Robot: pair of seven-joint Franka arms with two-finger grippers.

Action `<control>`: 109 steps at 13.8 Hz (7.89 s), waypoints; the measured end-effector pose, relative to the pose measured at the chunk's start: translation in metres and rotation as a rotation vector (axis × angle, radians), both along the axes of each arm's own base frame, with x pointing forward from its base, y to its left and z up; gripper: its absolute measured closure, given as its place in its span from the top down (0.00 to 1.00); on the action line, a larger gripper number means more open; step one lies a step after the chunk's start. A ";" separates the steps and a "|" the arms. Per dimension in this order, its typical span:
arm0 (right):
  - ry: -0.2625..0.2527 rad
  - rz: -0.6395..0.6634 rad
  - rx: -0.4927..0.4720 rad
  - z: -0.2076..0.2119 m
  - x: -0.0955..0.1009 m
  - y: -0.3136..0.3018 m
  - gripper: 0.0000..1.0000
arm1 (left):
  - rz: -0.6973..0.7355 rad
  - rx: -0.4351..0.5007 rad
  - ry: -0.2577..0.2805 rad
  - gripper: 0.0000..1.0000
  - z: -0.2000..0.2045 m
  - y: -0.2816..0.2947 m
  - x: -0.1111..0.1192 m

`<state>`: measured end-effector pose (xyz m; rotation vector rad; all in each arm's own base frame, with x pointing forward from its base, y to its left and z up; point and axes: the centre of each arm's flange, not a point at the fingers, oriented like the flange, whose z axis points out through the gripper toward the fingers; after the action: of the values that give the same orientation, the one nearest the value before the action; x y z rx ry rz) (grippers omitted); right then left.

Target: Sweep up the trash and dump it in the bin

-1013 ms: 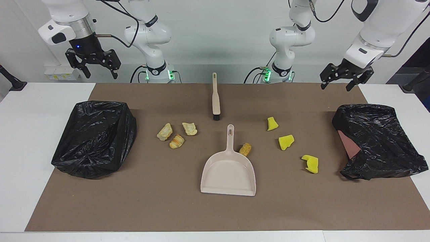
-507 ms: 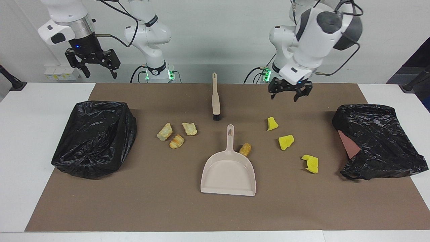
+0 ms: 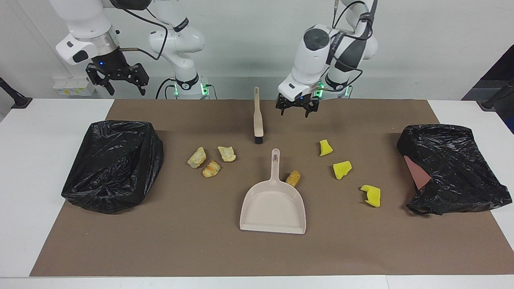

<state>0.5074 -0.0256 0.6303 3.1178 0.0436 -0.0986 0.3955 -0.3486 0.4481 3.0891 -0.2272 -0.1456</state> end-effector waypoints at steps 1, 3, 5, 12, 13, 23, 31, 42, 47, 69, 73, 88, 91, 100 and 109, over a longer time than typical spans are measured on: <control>0.006 0.015 0.001 -0.006 0.000 0.000 1.00 | -0.002 0.000 -0.004 1.00 -0.015 -0.014 -0.016; 0.016 0.029 0.003 -0.015 0.001 0.000 1.00 | 0.008 -0.006 0.003 1.00 -0.044 -0.036 -0.048; 0.026 0.030 0.003 -0.022 0.001 0.000 1.00 | 0.022 -0.014 0.018 1.00 -0.065 -0.053 -0.079; 0.041 0.062 0.008 -0.030 -0.001 -0.006 1.00 | 0.040 -0.011 0.056 1.00 -0.087 -0.092 -0.139; 0.043 0.065 0.009 -0.031 -0.001 -0.009 1.00 | 0.045 -0.009 0.063 0.94 -0.090 -0.095 -0.142; 0.046 0.064 0.011 -0.032 -0.003 -0.013 1.00 | 0.089 -0.005 0.098 0.26 -0.109 -0.101 -0.146; 0.037 0.062 0.009 -0.032 -0.002 -0.008 1.00 | 0.177 0.040 0.149 0.25 -0.062 -0.058 -0.107; -0.054 -0.153 0.038 -0.106 0.044 0.221 1.00 | 0.218 0.048 0.058 0.25 -0.036 0.138 0.058; -0.077 -0.228 0.048 -0.181 0.065 0.323 1.00 | 0.150 0.005 0.006 0.25 -0.035 0.233 0.124; -0.162 0.047 0.033 -0.265 0.082 0.431 0.31 | -0.167 0.006 0.146 0.25 -0.103 0.265 0.152; -0.143 0.449 0.021 -0.199 0.095 0.359 0.31 | -0.080 -0.034 0.175 0.25 -0.104 0.234 0.131; 0.059 1.433 0.050 -0.260 0.060 0.305 0.31 | 0.105 -0.142 0.123 0.25 -0.096 0.081 0.091; 0.061 1.426 0.051 -0.266 0.060 0.300 0.31 | 0.094 -0.183 0.148 0.25 -0.093 0.037 0.066; 0.061 1.418 0.051 -0.267 0.059 0.298 0.31 | 0.212 -0.156 0.154 0.25 -0.034 0.063 0.069; 0.035 1.422 0.044 -0.273 0.058 0.300 0.31 | 0.406 0.067 0.224 0.25 -0.051 0.216 0.056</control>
<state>0.5651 0.2742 0.3568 2.3359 2.0728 -0.1023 0.4514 -0.1321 0.3972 3.0673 0.4170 -0.4845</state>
